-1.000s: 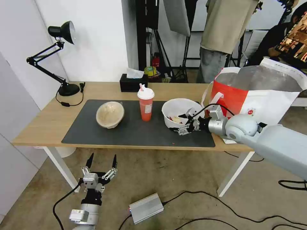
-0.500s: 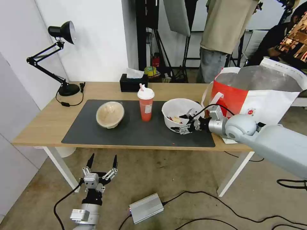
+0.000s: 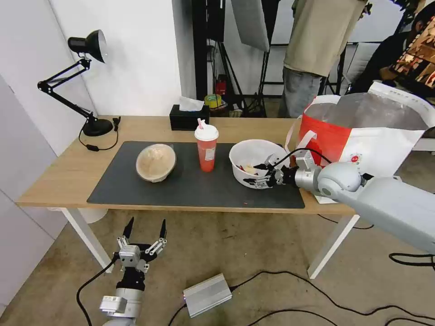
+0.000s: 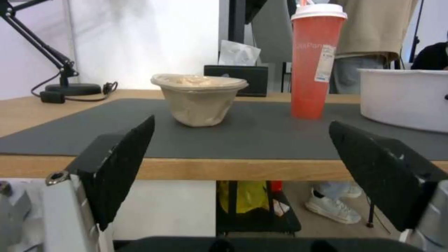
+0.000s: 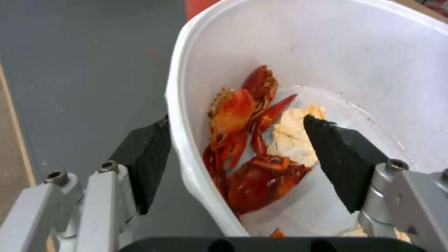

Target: Pick up the trash from the table and place it into the takeout bag.

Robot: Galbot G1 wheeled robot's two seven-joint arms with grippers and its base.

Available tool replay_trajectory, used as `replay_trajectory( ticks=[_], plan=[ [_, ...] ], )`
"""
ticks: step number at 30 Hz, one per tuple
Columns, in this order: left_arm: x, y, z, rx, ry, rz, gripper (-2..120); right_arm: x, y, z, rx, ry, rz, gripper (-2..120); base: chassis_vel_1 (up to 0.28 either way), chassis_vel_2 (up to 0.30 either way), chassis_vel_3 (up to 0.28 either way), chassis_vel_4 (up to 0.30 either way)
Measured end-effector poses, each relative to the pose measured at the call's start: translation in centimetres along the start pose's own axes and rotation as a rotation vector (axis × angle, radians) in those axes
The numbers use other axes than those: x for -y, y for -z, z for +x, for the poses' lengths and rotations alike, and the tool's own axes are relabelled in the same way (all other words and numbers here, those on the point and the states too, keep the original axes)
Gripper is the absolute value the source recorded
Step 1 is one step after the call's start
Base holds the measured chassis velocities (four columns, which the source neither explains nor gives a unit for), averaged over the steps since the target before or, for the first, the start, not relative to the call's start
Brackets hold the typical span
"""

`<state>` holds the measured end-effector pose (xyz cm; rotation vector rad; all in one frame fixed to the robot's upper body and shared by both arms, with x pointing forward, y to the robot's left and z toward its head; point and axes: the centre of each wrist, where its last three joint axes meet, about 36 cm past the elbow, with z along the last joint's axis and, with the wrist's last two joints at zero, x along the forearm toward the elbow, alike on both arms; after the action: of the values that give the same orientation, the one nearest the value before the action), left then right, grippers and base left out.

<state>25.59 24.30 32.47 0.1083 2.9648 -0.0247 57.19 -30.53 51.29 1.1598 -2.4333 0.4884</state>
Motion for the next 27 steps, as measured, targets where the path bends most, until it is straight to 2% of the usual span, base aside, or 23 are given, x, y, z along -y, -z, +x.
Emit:
replay_trajectory(
  ticks=[9,10,13,15,20,27],
  plan=[
    [-0.1,-0.2,-0.1,-0.002,0.002,0.000,100,0.4,-0.3,-0.8,-0.006,-0.002,0.000,73,0.000,0.000,0.000,0.000],
    [-0.1,-0.2,0.0,-0.003,0.003,0.000,100,0.5,-0.4,-0.9,-0.008,0.000,0.002,69,0.000,0.000,0.000,0.000],
    [-0.1,-0.3,0.0,-0.004,0.003,0.000,100,0.5,-0.5,-1.0,-0.011,-0.001,0.003,68,0.000,0.000,0.000,0.000],
    [-0.1,-0.4,0.0,-0.004,0.004,0.001,100,0.6,-0.8,-1.2,-0.016,-0.001,0.001,57,0.000,0.000,0.000,0.000],
    [-0.1,-0.5,0.0,-0.006,0.004,0.001,100,0.6,-1.2,-1.5,-0.030,-0.002,-0.001,50,0.000,0.000,0.000,0.000],
    [-0.1,-0.6,0.0,-0.007,0.004,0.001,100,0.5,-1.3,-1.8,-0.035,0.002,0.000,23,0.000,0.000,0.000,0.000]
  ],
)
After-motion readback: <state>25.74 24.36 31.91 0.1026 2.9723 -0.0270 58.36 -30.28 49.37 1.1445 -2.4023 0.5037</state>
